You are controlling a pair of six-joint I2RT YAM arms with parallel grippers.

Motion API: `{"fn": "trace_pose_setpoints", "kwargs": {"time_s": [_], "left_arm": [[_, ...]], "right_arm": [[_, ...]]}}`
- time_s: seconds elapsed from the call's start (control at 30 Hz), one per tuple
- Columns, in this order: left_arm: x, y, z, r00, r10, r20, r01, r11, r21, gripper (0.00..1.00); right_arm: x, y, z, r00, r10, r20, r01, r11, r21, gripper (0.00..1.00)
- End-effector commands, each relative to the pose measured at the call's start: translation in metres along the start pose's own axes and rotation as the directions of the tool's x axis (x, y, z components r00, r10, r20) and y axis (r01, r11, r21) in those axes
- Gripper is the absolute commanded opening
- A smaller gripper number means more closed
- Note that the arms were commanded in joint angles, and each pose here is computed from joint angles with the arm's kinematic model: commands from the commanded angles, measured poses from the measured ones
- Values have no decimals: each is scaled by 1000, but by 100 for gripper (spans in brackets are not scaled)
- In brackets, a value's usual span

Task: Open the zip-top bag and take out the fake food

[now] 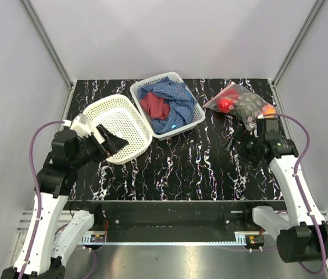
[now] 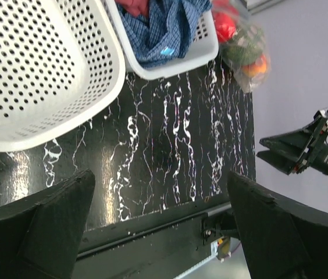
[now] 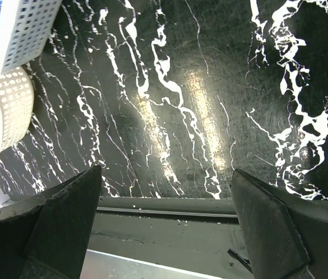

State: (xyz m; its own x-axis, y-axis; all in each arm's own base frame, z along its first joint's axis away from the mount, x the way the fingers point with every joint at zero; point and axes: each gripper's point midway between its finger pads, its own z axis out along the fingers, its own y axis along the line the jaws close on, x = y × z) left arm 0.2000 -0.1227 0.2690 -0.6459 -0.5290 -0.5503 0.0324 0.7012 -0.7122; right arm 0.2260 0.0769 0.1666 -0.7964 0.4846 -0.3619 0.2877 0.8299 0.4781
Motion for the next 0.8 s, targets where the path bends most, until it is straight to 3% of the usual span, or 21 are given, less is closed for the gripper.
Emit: {"fn": "trace_pose_setpoints", "kwargs": {"time_s": [0.0,0.13,0.27,0.47,0.77], "left_arm": [[5,-11,1,998,25,-61,-22,998,57,99],[5,-11,13,997,18,-81,-13,999,52,99],[3,-17,23,994,11,-105,-4,998,62,99],[0,-29,30,989,60,-139,-48,995,84,99],[-14,-38,55,976,126,-176,-115,991,71,99]], "right_arm": [[-26,10,9,999,22,28,-22,1000,5,100],[-52,31,28,994,110,23,-109,994,-30,100],[-108,61,44,980,149,130,-135,984,-113,100],[-177,74,78,961,180,212,-163,982,-92,100],[-224,76,160,919,362,157,-344,930,-127,100]]}}
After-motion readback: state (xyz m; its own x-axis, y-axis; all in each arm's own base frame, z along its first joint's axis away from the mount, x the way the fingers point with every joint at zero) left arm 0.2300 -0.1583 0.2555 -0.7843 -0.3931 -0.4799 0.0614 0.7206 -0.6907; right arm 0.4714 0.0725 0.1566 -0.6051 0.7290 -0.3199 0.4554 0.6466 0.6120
